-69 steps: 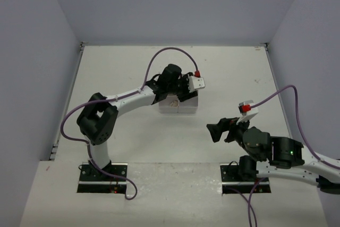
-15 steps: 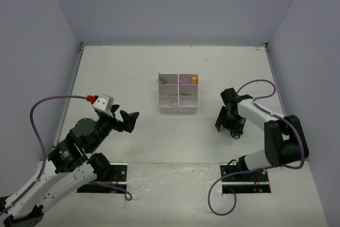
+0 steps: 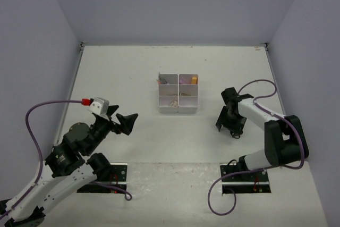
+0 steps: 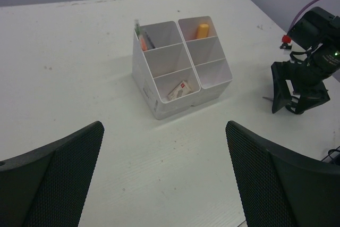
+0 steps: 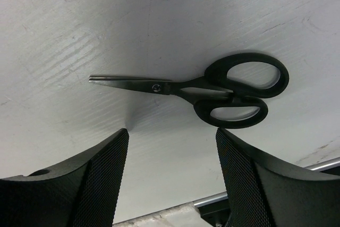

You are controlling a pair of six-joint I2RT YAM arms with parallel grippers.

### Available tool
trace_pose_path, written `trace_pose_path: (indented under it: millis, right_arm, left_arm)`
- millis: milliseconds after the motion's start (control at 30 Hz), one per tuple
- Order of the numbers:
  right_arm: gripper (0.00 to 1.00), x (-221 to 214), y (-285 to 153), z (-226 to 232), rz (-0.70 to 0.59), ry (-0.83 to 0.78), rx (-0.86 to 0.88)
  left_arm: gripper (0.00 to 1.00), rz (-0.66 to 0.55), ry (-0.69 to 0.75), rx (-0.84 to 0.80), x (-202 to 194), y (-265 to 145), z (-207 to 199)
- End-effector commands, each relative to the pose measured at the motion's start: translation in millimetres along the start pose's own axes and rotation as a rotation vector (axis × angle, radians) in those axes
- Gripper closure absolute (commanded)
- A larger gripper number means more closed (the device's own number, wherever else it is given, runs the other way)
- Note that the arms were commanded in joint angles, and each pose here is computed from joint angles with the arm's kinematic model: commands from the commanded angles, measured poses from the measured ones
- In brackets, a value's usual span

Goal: Sort the stationery into containers
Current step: Pick up the scissors from the center of the board.

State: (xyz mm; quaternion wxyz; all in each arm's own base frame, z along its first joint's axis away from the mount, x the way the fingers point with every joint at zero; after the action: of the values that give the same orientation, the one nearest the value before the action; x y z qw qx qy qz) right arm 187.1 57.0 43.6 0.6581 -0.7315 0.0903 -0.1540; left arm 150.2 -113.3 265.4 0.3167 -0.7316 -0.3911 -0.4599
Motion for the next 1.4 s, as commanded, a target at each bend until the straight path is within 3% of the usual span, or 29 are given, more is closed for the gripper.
trace_pose_path:
  millis: [0,767,833,1067,1200,1367]
  right_arm:
    - [0.30,12.1,-19.1,3.5,-0.051,0.010,0.030]
    - [0.31,17.1,2.7,-5.0,0.022,-0.017,-0.024]
    - [0.33,17.9,3.9,-3.4,0.029,-0.024,-0.017]
    - [0.55,25.7,3.1,2.0,0.002,-0.054,-0.007]
    - [0.61,29.4,1.4,21.8,0.004,-0.099,0.084]
    - [0.60,41.4,0.5,58.3,-0.021,-0.169,0.200]
  left_arm:
    - [0.00,-0.002,0.027,-0.025,-0.3,4.4,-3.7]
    - [0.00,-0.044,0.016,-0.051,7.1,-3.5,-5.8]
    - [0.00,-0.042,0.018,-0.052,6.9,-3.4,-5.9]
    - [0.00,-0.040,0.020,-0.069,6.0,-3.5,-8.5]
    - [0.00,-0.027,0.026,-0.076,3.4,-1.6,-10.0]
    - [0.00,-0.032,0.028,-0.053,5.6,-1.9,-6.8]
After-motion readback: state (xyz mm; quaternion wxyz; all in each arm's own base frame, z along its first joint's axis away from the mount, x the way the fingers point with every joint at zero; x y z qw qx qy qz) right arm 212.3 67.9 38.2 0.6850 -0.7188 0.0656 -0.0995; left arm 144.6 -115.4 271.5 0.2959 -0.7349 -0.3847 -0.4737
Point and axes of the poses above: each gripper's point midway between its finger pads, its own y axis out along the fingers, its own z axis along the line the jaws close on, x = y × z, the point moved 3 cm from there along -y, back along the fingers, and after that the axes turned 9 degrees about -y, right-handed, at the moved point
